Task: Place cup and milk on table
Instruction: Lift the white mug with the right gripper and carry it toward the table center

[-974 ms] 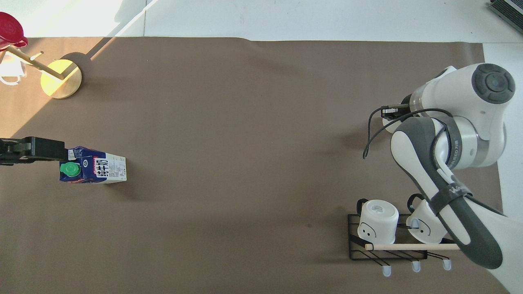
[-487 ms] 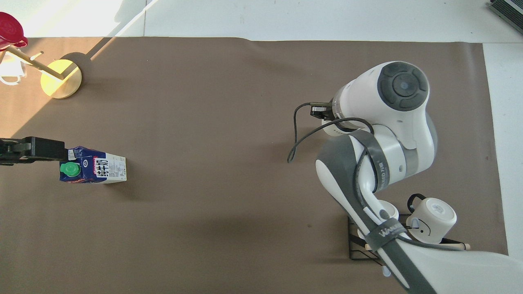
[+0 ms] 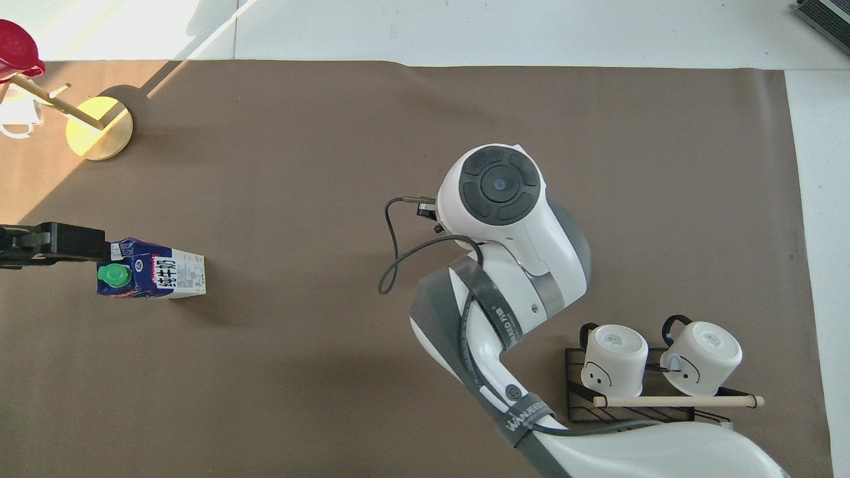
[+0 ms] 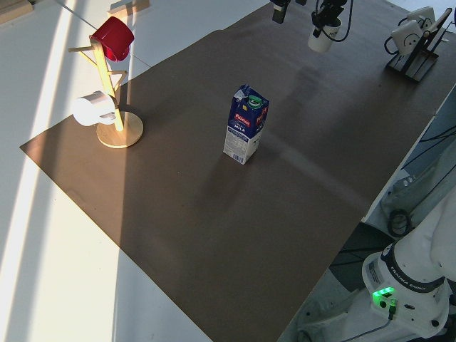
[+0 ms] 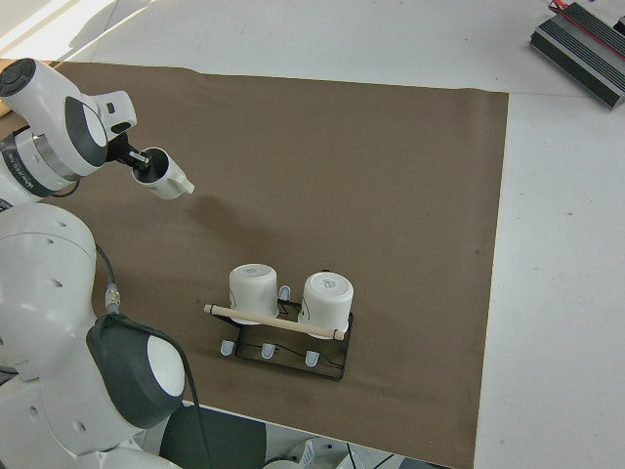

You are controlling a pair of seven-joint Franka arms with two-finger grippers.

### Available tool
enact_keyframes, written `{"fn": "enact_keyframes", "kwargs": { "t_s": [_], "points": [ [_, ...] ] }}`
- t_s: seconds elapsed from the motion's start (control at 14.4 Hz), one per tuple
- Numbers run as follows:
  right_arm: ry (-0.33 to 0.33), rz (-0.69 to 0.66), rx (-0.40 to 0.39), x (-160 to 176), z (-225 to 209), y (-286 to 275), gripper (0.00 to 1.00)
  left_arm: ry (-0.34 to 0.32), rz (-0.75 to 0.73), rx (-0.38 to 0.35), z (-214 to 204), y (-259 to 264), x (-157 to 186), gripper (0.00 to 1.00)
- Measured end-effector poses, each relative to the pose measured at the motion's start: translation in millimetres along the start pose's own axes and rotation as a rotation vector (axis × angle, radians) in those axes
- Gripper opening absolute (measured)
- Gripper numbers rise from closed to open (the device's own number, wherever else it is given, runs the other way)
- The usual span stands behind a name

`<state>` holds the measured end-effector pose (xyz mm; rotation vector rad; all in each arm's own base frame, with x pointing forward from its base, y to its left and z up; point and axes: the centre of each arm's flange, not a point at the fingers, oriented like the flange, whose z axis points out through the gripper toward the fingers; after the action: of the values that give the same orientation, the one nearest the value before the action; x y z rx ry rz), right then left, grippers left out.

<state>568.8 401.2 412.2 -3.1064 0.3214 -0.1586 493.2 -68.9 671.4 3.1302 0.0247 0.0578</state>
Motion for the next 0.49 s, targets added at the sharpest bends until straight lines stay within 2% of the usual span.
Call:
{"fn": "enact_keyframes", "kwargs": {
  "t_s": [0.49],
  "points": [
    [-0.018, -0.043, -0.017, -52.7, 36.4, -69.3, 0.04, 0.000, -0.004, 0.000, -0.1, -2.0, 0.2, 1.00]
  ]
}}
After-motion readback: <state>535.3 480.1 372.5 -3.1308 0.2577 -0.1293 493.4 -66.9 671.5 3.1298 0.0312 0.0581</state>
